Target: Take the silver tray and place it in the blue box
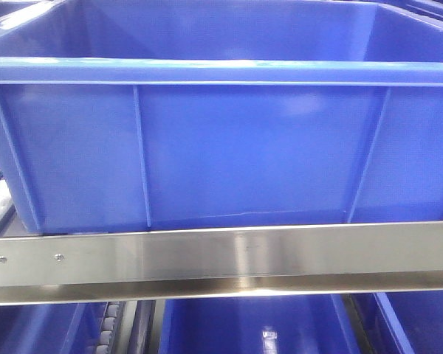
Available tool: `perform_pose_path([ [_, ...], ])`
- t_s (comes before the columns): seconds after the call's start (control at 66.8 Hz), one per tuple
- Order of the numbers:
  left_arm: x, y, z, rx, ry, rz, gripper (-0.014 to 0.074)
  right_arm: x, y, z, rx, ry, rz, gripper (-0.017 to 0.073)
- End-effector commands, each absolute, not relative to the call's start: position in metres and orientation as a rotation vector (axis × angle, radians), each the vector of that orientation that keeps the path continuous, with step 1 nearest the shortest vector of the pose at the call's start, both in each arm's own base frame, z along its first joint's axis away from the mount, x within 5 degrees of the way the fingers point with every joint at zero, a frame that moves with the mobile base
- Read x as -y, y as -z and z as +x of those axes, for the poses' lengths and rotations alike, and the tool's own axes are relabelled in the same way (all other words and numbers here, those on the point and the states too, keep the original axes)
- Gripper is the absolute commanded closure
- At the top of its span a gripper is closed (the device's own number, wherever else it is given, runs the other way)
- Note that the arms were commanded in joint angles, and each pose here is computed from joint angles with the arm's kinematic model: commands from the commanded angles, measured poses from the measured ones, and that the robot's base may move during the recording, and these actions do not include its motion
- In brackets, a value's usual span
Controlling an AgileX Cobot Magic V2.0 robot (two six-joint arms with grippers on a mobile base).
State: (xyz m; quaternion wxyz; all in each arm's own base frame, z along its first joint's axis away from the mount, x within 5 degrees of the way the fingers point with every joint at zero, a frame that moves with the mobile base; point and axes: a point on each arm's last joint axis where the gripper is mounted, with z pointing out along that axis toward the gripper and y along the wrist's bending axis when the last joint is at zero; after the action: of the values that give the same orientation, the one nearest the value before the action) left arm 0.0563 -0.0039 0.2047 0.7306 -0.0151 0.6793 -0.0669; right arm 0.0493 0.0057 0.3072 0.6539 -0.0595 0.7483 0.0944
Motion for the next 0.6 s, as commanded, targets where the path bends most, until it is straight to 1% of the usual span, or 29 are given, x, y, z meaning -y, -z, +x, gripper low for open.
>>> perform_pose_path([
  [0.0,0.003,-0.215,0.054,-1.385,0.150,-0.046,0.0699,-0.007,-0.323,0.049,-1.593,-0.220,-0.154,0.0506],
  [0.389,0.003,-0.215,0.054,-1.385,0.150,-0.046,0.0699,-0.007,-0.322,0.049,-1.593,-0.220,-0.155,0.0506],
  [0.584,0.003,-0.215,0.054,-1.385,0.150,-0.046,0.0699,-0.009,-0.308,0.053,-1.628,-0.211,-0.161,0.0506],
])
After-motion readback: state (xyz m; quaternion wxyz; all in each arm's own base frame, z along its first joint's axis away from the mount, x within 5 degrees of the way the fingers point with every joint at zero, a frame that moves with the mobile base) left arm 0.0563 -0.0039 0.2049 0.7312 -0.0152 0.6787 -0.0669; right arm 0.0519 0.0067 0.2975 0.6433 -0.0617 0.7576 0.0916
